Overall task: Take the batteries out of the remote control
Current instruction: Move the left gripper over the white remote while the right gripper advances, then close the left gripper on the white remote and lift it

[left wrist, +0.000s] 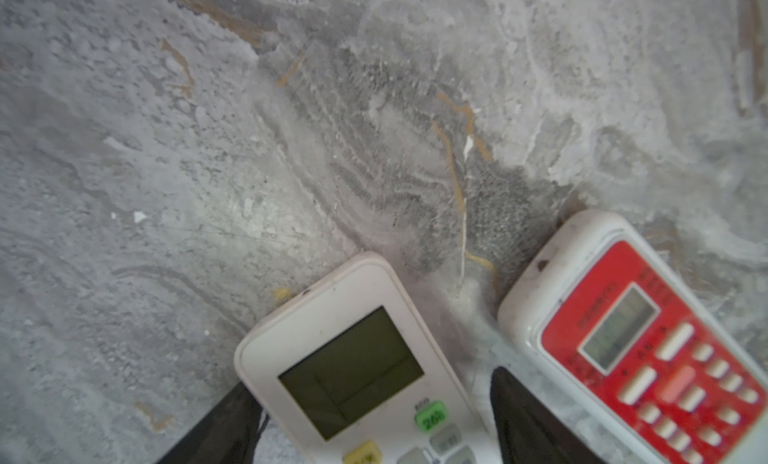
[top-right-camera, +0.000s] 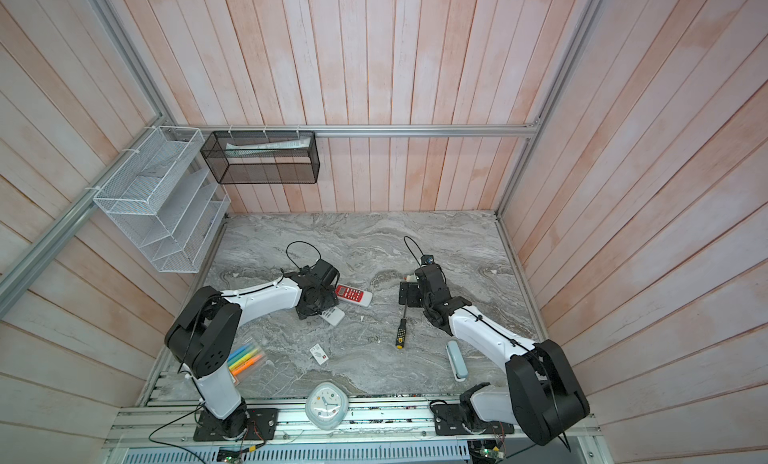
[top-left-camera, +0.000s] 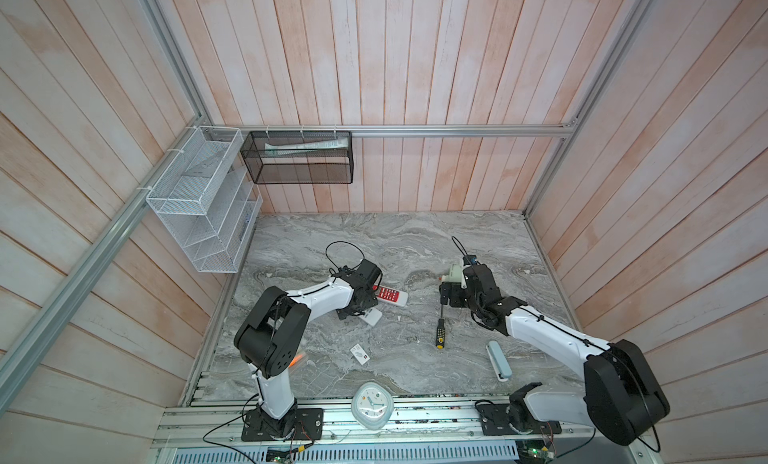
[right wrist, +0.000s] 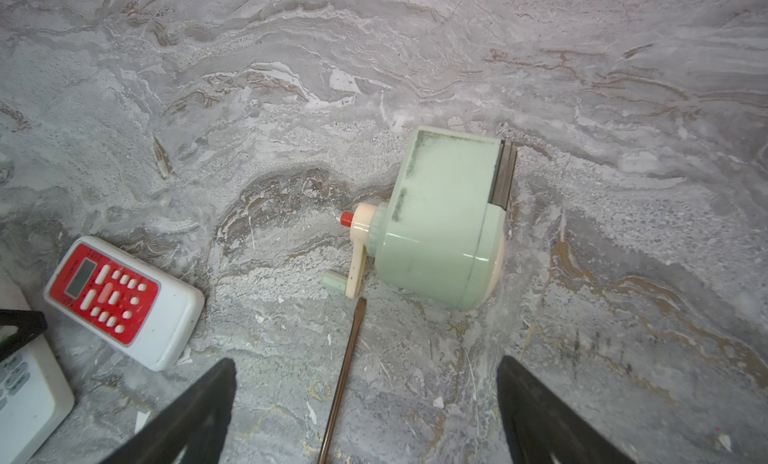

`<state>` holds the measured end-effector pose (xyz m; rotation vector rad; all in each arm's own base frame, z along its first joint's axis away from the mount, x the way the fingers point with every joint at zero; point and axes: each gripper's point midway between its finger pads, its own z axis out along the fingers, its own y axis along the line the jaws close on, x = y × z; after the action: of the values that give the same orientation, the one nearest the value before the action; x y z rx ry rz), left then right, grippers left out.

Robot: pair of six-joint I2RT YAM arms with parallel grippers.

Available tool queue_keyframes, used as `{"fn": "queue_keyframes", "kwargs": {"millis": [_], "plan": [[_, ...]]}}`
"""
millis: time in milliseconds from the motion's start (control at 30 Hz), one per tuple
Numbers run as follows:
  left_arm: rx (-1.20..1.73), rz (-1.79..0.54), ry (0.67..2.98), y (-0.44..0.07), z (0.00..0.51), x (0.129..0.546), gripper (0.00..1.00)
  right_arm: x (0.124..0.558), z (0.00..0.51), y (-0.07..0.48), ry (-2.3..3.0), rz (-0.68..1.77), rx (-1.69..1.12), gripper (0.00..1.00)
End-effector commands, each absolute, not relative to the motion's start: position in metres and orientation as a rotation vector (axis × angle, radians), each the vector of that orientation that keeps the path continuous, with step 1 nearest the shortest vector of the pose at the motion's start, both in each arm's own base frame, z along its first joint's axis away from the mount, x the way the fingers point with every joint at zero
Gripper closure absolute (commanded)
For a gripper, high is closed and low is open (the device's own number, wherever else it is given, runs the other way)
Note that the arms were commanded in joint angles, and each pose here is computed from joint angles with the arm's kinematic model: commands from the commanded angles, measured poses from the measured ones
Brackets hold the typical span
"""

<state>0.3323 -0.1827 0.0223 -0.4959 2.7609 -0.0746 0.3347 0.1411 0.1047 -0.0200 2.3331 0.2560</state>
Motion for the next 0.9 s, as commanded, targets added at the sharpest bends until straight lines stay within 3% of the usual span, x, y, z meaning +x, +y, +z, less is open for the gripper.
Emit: {"fn": "queue_keyframes", "kwargs": {"millis": [0, 367, 867], "plan": [[-0.416, 0.046, 2.872, -0.173, 0.0, 0.315, 0.15, 0.338, 0.115, 0.148, 2.309, 0.277, -0.048, 0.02], [-0.402, -0.049, 2.892, -0.179, -0.001, 0.319, 0.33, 0.338, 0.118, 0.151, 2.295, 0.3, -0.065, 0.02], [-0.365, -0.19, 2.847, -0.192, 0.007, 0.331, 0.48, 0.33, 0.123, 0.183, 2.261, 0.495, -0.19, 0.02]]}}
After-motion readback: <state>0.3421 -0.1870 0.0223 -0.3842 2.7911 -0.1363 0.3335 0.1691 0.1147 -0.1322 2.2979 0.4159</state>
